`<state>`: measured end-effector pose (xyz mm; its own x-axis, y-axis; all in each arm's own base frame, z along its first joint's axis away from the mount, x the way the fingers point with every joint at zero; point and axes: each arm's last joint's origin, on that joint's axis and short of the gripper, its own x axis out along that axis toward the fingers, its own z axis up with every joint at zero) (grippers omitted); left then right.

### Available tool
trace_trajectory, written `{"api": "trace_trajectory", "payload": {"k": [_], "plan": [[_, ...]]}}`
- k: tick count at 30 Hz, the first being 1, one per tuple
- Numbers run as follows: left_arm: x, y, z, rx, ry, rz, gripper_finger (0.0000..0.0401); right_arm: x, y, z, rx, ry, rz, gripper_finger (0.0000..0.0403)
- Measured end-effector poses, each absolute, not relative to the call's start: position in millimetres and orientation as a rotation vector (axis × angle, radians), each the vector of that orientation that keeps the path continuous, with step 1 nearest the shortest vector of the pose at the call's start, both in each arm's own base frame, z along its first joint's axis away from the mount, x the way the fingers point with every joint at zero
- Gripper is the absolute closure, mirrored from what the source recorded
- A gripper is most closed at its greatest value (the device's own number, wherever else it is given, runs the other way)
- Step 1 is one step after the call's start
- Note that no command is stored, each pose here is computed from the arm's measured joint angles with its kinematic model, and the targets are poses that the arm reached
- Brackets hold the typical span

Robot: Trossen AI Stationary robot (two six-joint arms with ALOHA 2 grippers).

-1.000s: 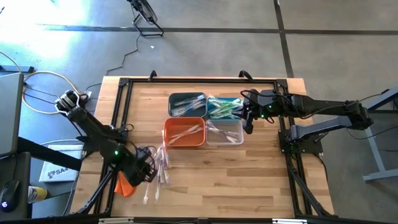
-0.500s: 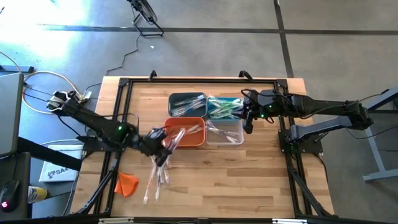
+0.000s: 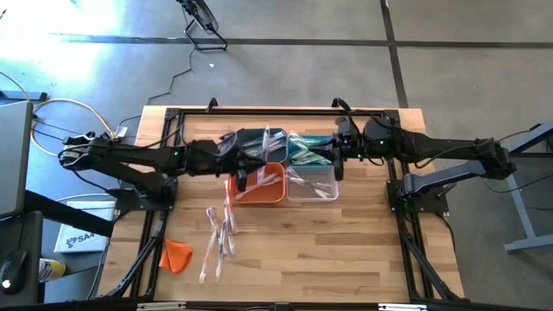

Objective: Pick & Place Toothbrushes
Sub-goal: Put the purple toothbrush into the transparent bin

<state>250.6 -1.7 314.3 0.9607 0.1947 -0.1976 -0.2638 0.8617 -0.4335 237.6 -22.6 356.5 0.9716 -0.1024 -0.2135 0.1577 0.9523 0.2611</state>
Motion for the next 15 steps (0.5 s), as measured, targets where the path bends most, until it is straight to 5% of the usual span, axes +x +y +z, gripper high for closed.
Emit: {"api": "trace_trajectory", "payload": {"k": [5, 15], "plan": [[251.7, 6.7, 318.7, -0.454, 0.121, 0.187, 0.038, 255.3, -22.9, 361.3, 0.311, 0.074, -0.069, 0.0364], [255.1, 5.7, 319.1, -0.399, 0.102, 0.172, 0.038, 295.5, -26.1, 340.6, 0.379, 0.024, -0.058, 0.0223]]}}
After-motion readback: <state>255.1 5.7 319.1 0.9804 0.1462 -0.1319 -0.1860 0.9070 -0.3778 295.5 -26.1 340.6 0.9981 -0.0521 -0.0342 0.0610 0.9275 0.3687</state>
